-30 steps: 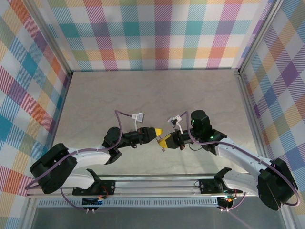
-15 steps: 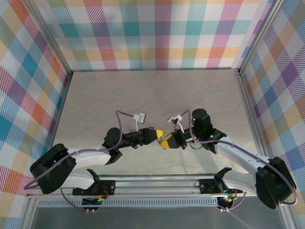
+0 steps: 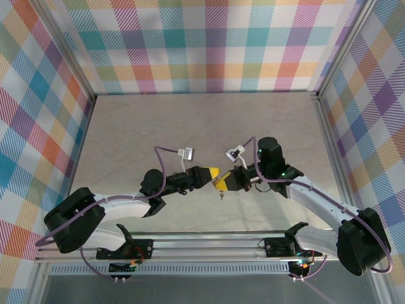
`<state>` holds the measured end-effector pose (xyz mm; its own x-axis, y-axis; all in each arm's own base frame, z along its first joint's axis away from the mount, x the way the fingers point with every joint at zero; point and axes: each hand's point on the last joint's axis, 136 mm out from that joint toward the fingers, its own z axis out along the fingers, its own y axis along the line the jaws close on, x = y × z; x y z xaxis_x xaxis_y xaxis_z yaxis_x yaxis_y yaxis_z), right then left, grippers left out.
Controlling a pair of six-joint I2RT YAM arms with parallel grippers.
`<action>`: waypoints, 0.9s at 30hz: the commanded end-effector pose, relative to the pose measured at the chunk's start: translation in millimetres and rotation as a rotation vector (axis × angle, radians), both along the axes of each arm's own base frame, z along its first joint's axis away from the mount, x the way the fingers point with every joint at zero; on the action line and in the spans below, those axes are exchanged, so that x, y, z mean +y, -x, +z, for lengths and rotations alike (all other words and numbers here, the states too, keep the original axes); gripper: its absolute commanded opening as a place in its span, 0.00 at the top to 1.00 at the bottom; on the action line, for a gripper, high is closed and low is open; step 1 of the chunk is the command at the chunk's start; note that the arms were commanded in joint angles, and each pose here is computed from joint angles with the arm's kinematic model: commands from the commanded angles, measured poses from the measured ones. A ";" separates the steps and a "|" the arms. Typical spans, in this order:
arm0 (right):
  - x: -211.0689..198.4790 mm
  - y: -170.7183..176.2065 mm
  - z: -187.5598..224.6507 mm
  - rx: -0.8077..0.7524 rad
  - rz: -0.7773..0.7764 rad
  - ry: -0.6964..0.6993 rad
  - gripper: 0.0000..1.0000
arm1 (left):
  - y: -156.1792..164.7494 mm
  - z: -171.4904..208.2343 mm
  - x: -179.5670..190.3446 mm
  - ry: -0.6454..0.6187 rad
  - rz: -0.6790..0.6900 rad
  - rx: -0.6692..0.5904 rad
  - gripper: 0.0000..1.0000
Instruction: Lock with the key
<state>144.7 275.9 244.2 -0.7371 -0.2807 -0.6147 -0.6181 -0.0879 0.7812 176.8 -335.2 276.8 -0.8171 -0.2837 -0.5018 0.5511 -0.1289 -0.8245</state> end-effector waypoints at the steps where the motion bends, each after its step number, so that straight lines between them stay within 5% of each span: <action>1: -0.8 -63.7 35.8 -0.201 -0.271 -0.040 1.00 | 88.3 -19.9 -19.2 -0.088 -0.396 -0.068 1.00; 2: -1.2 -62.9 34.5 -0.198 -0.271 -0.039 1.00 | 85.2 -20.2 -20.0 -0.097 -0.390 -0.063 1.00; 6: -4.7 -59.4 29.1 -0.200 -0.286 -0.022 1.00 | 70.0 0.8 -13.7 -0.069 -0.351 -0.086 0.44; 9: -6.3 -56.1 25.2 -0.193 -0.284 -0.014 1.00 | 63.3 13.6 -6.9 -0.081 -0.323 -0.116 0.33; 20: -6.5 -53.5 29.9 -0.188 -0.275 -0.023 1.00 | 66.3 -8.9 1.1 -0.180 -0.304 -0.098 0.46; 27: -5.4 -52.5 27.9 -0.164 -0.263 -0.028 1.00 | 66.3 -1.1 -1.4 -0.173 -0.314 -0.122 0.77</action>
